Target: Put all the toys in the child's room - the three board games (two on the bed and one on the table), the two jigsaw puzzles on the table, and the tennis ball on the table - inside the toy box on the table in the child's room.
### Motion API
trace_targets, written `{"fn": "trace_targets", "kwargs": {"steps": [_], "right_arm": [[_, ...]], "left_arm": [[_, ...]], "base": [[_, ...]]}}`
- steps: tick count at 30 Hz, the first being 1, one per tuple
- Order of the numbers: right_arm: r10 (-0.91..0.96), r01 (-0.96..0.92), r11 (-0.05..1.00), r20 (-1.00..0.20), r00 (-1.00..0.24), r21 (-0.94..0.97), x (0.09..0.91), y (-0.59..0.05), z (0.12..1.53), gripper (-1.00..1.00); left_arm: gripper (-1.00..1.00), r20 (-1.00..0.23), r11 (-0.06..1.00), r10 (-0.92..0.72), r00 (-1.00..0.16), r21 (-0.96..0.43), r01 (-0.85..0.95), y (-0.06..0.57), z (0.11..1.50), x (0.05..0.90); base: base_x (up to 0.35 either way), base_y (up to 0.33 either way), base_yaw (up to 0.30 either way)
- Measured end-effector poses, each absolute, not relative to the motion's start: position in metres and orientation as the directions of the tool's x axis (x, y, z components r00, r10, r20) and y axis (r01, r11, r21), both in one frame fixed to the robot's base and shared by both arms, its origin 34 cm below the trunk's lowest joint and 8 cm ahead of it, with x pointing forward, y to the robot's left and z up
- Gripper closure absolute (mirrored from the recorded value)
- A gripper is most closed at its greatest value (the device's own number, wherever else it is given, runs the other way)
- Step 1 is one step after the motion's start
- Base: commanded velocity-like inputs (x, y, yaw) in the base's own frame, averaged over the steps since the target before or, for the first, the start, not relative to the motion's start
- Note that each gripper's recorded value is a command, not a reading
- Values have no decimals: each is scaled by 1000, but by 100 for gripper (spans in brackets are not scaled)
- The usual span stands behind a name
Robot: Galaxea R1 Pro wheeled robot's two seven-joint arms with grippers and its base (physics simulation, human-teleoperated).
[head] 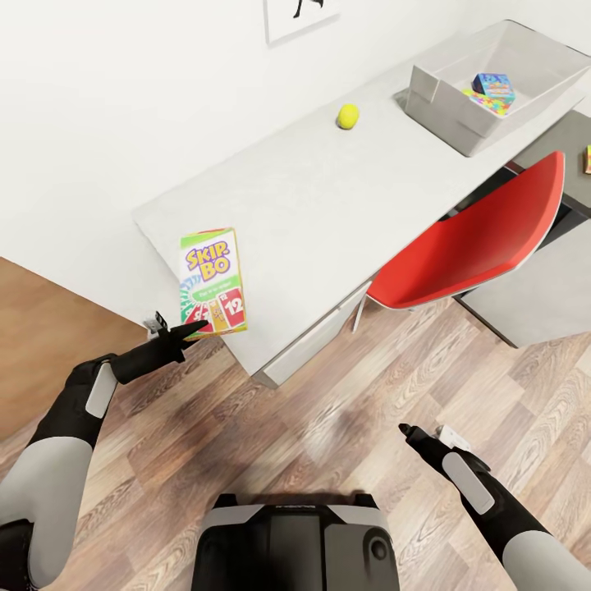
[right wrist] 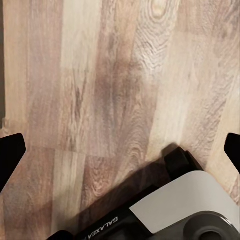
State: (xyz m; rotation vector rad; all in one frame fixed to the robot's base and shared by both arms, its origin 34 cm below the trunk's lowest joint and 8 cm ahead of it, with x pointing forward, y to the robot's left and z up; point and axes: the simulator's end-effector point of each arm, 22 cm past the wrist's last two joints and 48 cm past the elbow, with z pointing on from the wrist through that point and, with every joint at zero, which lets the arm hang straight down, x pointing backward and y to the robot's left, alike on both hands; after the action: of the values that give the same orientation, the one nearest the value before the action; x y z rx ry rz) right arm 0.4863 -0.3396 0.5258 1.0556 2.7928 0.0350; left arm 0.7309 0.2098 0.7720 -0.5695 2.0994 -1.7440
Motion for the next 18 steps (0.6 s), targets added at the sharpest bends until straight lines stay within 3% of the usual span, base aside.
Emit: {"fn": "trace_targets", "kwargs": {"steps": [18], "right_arm": [[658,654,752,-136,-741,76,480,-339,535,-100]], "left_arm": [[100,-12,156,-515,-857,-985,-79,209,782,725]], "base": [[0,0,0]]}}
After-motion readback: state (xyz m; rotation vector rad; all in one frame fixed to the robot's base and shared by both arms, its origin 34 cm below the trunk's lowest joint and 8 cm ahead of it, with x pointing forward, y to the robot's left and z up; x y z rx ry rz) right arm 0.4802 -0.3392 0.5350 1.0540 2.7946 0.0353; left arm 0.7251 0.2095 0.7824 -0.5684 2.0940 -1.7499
